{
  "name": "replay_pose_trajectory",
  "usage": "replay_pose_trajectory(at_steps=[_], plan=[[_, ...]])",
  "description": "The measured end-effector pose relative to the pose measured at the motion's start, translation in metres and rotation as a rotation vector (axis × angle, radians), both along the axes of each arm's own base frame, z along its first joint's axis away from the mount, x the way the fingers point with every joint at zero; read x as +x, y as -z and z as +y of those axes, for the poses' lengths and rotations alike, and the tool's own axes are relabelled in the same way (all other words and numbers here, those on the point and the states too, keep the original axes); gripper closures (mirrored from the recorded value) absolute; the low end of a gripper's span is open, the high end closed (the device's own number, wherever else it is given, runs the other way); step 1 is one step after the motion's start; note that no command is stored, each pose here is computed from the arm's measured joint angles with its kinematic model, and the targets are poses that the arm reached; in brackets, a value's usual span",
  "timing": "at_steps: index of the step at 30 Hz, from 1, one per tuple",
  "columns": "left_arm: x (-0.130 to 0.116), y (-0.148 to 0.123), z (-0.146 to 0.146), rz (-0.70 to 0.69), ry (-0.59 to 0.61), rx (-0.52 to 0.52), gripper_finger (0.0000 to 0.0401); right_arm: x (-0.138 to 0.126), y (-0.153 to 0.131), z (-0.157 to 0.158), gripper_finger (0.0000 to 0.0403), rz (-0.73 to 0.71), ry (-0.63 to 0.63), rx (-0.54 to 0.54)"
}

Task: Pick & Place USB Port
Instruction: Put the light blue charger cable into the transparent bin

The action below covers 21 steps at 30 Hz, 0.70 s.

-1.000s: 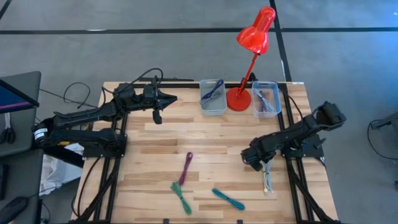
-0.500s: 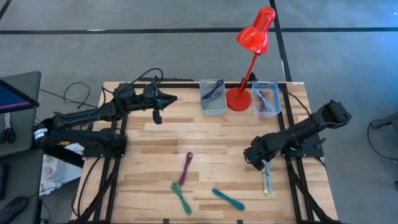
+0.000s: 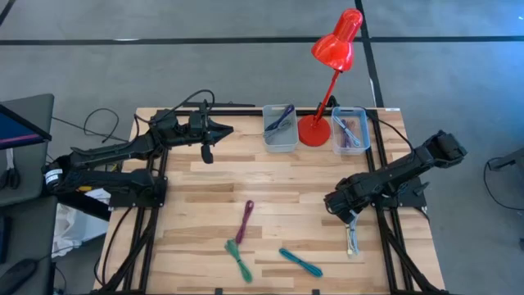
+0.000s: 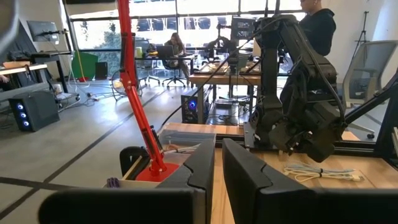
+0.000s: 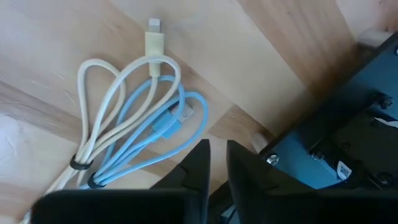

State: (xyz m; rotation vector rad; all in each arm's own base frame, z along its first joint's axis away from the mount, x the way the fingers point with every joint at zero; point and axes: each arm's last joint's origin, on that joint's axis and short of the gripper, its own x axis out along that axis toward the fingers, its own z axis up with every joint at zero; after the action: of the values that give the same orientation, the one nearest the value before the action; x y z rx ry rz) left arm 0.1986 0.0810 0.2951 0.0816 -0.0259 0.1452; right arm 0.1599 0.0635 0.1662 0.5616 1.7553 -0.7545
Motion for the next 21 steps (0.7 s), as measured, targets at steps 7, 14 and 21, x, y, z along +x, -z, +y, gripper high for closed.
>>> replay_pose_trajectory(at_steps=[7, 14, 21], plan=[[0.000, 0.000, 0.000, 0.000, 0.000, 0.000, 0.0368, 0.001, 0.004, 0.002, 0.0319, -0.013, 0.014, 0.049], [0.000, 0.000, 0.000, 0.000, 0.000, 0.000, 0.0368, -0.010, 0.021, 0.004, 0.0303, 0.008, 0.041, 0.090], [0.000, 0.000, 0.000, 0.000, 0.000, 0.000, 0.0368, -0.010, 0.029, 0.012, 0.0304, -0.042, 0.056, 0.131]])
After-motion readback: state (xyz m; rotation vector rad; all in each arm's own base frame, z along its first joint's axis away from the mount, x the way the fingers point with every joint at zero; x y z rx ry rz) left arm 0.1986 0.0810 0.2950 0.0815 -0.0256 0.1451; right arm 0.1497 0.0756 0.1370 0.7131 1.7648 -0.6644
